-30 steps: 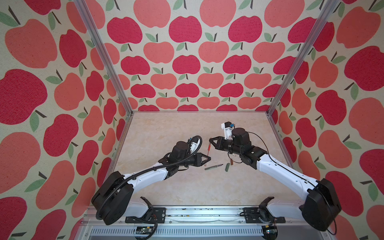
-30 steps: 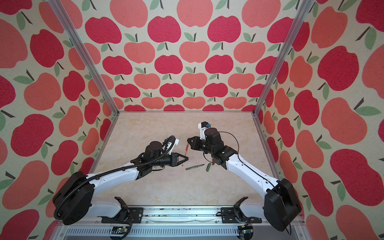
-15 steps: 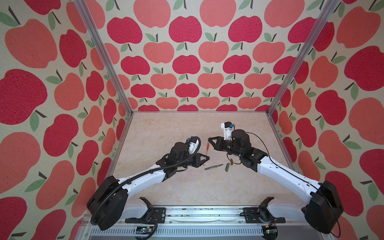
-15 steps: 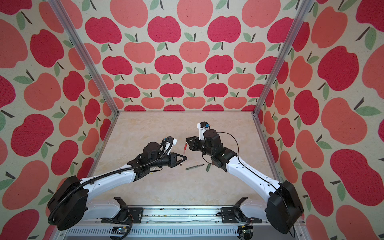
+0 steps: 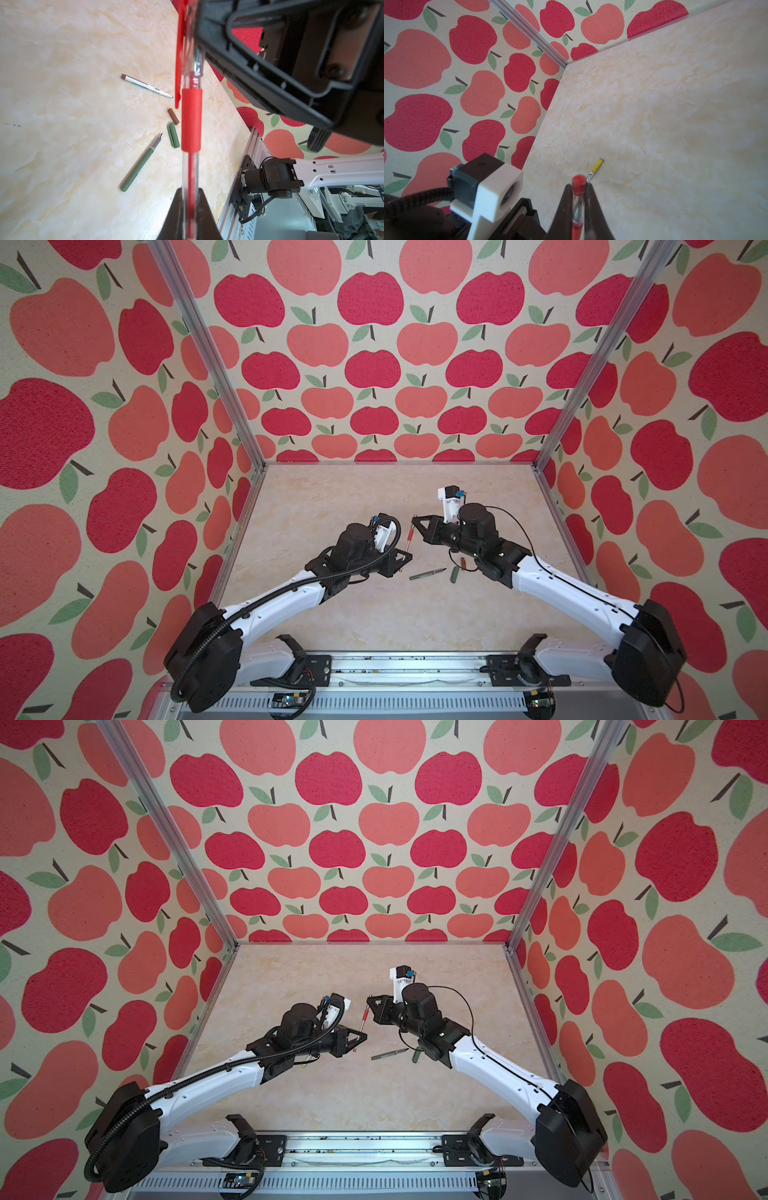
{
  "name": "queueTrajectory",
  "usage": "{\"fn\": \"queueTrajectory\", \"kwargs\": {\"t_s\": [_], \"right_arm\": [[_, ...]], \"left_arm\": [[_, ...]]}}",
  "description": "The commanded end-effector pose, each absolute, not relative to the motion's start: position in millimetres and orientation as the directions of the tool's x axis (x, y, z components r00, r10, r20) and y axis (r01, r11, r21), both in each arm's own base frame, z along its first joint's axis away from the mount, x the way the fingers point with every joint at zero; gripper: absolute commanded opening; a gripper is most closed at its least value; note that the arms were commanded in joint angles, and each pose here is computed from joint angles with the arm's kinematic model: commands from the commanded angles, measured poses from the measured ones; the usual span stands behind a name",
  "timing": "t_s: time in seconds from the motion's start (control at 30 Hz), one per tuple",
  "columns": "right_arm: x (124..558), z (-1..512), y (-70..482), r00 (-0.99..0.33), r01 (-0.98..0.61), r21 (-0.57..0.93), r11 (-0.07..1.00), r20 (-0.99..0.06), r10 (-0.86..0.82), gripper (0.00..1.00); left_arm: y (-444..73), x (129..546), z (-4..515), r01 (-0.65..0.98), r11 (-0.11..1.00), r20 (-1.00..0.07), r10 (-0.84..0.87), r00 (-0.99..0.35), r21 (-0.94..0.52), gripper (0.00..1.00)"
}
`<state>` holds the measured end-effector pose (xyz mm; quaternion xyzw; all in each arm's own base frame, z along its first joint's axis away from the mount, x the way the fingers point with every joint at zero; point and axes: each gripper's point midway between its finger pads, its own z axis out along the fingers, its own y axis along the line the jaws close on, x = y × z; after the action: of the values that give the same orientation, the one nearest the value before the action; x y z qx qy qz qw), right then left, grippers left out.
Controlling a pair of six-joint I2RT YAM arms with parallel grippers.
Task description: Insert the pens into the pen caps
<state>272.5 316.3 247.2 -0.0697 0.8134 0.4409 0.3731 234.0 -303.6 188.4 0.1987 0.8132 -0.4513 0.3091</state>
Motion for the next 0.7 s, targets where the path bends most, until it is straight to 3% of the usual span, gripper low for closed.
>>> {"fn": "queueTrajectory", "kwargs": {"t_s": [0.0,0.67], "right_arm": [[240.0,200.2,322.3,-0.794,-0.438,0.642,0.630,-0.605,0.064,0.08],[224.6,179.5,332.6,-0.813,-0.424,0.655,0.626,-0.580,0.057,0.06]], "left_arm": [[-290.9,274.8,250.9,0.647,0.562,-0.819,-0.099,-0.565,-0.515,0.00],[-277.0,293.4,278.4,0.654,0.585,-0.862,-0.177,-0.475,-0.481,0.00]]}}
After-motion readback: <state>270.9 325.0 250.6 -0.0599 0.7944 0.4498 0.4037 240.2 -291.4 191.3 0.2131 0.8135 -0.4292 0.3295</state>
